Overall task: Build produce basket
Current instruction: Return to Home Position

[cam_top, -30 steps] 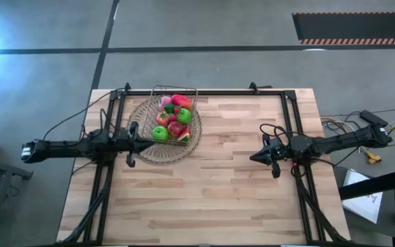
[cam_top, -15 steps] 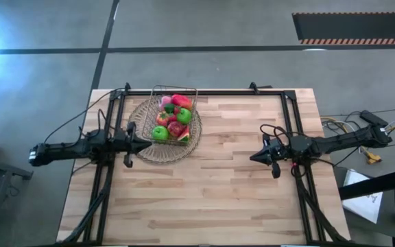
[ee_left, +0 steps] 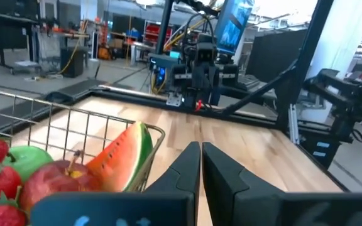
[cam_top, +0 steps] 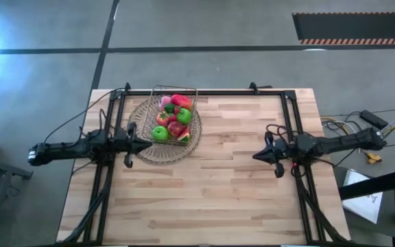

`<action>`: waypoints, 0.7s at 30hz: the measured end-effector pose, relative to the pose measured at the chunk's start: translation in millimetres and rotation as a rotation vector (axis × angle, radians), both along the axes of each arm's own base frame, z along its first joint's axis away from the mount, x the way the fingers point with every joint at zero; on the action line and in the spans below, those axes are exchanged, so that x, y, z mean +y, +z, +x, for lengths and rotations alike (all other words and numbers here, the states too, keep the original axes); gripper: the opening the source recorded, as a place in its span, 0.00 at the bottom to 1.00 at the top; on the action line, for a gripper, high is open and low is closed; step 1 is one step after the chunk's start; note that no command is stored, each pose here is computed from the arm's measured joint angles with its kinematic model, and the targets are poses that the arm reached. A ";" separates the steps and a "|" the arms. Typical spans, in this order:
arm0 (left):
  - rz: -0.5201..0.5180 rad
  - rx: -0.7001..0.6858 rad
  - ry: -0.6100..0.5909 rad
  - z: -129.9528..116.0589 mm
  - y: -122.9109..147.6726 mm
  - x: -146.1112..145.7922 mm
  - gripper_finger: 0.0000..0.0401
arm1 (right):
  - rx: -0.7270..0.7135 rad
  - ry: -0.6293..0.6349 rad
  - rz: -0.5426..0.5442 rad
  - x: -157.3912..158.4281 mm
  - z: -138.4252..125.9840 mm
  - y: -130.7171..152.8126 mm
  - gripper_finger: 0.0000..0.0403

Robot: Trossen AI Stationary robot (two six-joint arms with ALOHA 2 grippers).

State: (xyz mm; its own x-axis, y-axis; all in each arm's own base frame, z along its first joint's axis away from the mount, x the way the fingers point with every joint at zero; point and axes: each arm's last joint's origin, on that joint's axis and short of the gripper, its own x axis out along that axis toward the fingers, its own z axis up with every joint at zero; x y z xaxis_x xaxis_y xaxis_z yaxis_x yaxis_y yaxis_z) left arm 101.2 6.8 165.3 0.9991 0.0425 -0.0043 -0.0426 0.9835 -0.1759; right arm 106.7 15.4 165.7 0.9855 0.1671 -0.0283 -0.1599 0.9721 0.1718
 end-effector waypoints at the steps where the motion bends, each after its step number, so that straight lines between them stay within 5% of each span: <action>1: -0.008 0.003 0.000 0.3 -0.2 0.0 0.00 | -0.003 -0.004 0.003 -0.4 -2.2 0.0 0.02; 21: -0.028 0.031 0.011 2.8 -2.5 0.5 0.00 | -0.070 -0.005 -0.082 -1.7 -10.7 3.0 0.02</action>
